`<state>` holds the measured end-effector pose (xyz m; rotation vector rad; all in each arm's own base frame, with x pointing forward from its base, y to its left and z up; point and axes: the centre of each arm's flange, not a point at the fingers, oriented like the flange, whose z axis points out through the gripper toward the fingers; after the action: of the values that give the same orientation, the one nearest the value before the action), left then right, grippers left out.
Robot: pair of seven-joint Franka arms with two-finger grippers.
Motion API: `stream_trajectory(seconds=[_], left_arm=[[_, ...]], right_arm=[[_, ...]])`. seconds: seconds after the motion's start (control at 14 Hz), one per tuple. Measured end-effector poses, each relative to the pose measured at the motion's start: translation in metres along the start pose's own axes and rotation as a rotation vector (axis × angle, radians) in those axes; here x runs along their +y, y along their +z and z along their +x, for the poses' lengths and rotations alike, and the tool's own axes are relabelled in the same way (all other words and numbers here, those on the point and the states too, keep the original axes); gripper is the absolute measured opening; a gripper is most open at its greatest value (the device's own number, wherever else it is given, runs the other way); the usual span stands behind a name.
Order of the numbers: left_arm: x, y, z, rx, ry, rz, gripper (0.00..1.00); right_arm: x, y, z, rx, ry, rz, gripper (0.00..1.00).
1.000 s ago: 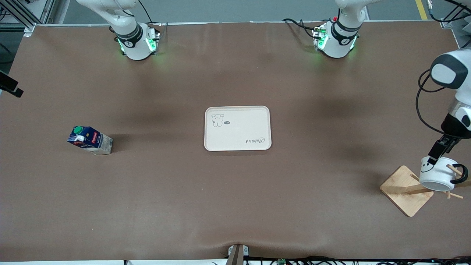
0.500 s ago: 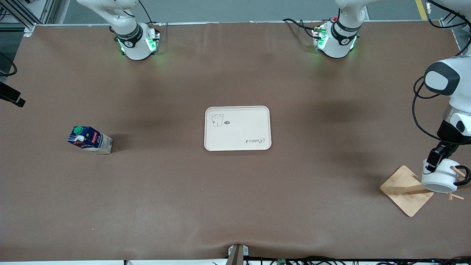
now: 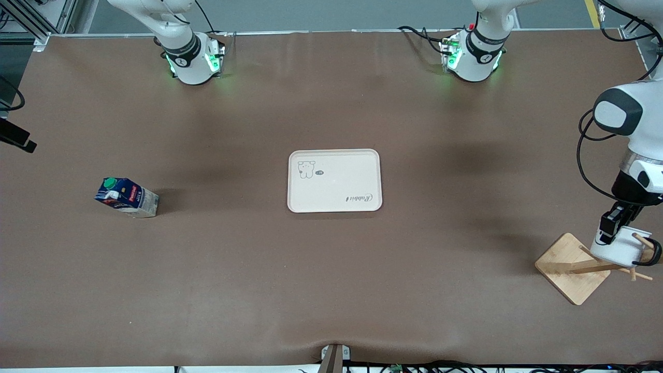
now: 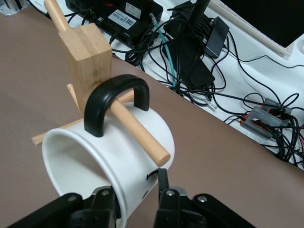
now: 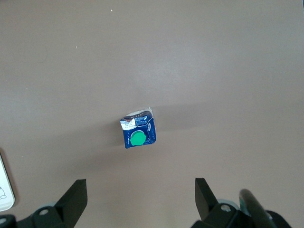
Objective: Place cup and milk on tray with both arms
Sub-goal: 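Grasp the white mug rim with the left gripper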
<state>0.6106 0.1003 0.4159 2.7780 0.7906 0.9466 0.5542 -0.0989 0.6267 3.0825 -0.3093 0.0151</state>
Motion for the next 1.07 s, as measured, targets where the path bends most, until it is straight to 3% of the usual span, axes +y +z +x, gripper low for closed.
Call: stream_trajectory(seconds=[0.21, 0.43, 0.5, 0.86, 1.07], left_arm=[[0.001, 0.0, 0.0, 0.001, 0.001, -0.001, 0.24], [0.004, 0.0, 0.0, 0.001, 0.005, -0.005, 0.11], [0.006, 0.001, 0.0, 0.0, 0.007, -0.006, 0.05], [0.018, -0.003, 0.002, 0.01, 0.021, -0.022, 0.05], [0.027, -0.005, 0.002, 0.014, 0.03, -0.033, 0.05]], right_arm=[[0.001, 0.002, 0.001, -0.003, 0.002, 0.0, 1.0], [0.003, 0.006, 0.002, -0.012, 0.006, -0.001, 1.0], [0.003, 0.012, 0.004, -0.028, 0.007, -0.001, 1.0], [0.001, 0.069, 0.022, -0.157, 0.008, -0.011, 1.0], [0.019, 0.076, 0.021, -0.189, 0.038, -0.01, 1.0]])
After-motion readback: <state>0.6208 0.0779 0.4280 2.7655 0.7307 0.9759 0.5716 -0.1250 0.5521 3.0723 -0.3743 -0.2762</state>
